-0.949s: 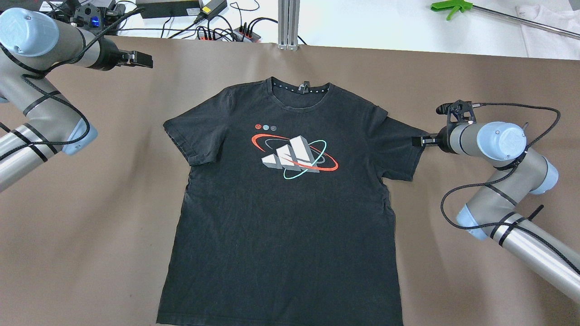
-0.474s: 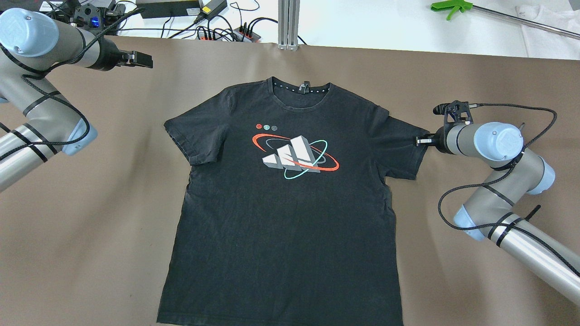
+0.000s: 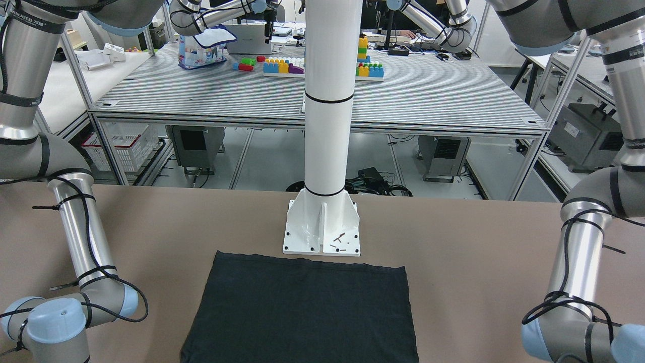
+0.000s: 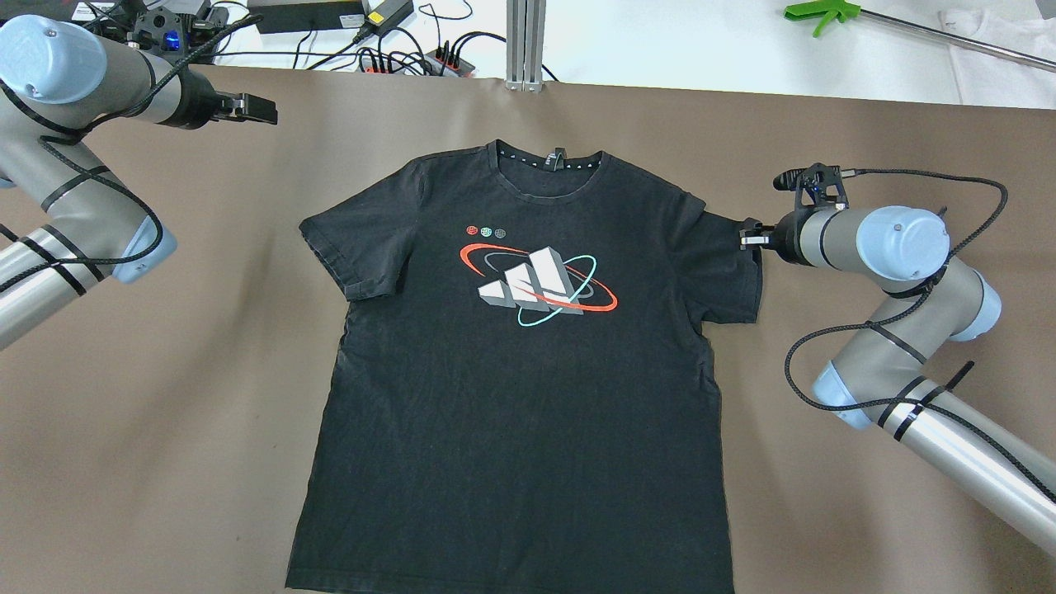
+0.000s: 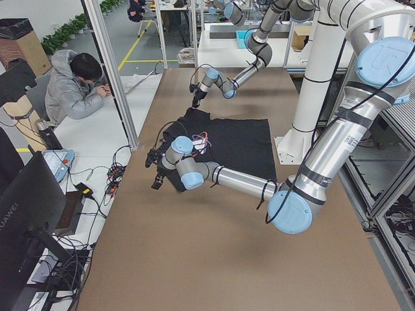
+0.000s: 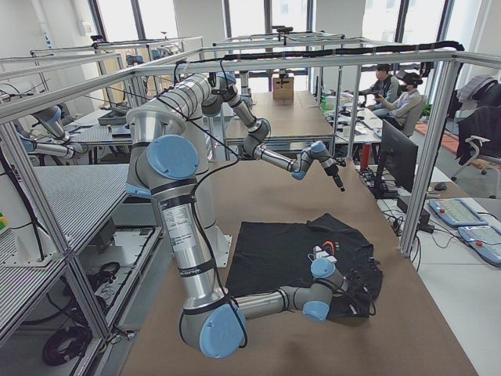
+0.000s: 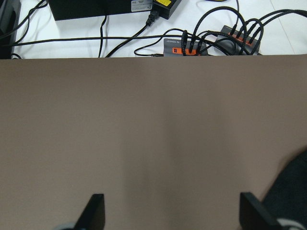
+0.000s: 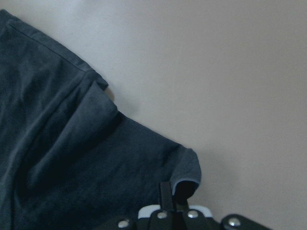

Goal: Fold clothes
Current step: 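Move the right gripper to the sleeve nearest it while the left arm approaches, then grasp the sleeve with the right gripper and fold it onto the chest, then move the left gripper to the sleeve nearest it, then grasp the sleeve with the left gripper and fold it onto the chest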

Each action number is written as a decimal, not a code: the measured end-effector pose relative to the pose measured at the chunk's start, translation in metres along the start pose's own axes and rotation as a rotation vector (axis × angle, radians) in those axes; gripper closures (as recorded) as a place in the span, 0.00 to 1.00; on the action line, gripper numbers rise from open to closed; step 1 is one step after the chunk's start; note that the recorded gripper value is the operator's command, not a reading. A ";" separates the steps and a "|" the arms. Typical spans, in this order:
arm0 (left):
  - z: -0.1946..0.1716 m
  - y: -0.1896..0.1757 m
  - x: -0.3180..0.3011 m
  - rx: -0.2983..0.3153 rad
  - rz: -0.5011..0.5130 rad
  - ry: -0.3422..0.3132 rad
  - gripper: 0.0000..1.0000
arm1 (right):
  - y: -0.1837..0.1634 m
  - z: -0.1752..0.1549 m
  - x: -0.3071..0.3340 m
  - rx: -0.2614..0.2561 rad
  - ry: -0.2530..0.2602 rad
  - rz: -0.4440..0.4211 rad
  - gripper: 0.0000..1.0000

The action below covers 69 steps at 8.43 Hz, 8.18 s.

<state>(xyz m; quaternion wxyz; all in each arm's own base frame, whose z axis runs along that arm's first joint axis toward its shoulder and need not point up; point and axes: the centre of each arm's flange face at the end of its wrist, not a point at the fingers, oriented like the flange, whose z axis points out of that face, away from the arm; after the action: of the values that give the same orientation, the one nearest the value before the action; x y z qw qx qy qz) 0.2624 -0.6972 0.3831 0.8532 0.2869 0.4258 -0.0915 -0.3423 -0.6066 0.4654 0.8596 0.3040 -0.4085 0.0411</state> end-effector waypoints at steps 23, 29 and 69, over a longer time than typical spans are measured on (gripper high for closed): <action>0.012 0.018 -0.003 0.010 0.000 -0.038 0.00 | -0.009 0.013 -0.241 0.095 0.026 0.129 0.05; 0.000 0.015 0.015 0.021 -0.022 0.002 0.00 | -0.018 -0.015 -0.252 0.072 -0.002 0.135 0.06; 0.048 0.164 0.334 0.012 -0.073 -0.146 0.00 | -0.014 -0.059 -0.190 -0.011 -0.030 0.174 0.06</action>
<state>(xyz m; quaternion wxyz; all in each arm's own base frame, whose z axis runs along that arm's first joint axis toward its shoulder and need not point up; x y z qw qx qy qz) 0.5673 -0.5609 0.2127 0.8763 0.2688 0.3721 -0.1459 -0.4235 -0.5514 0.2914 0.8481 0.2633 -0.4467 0.1090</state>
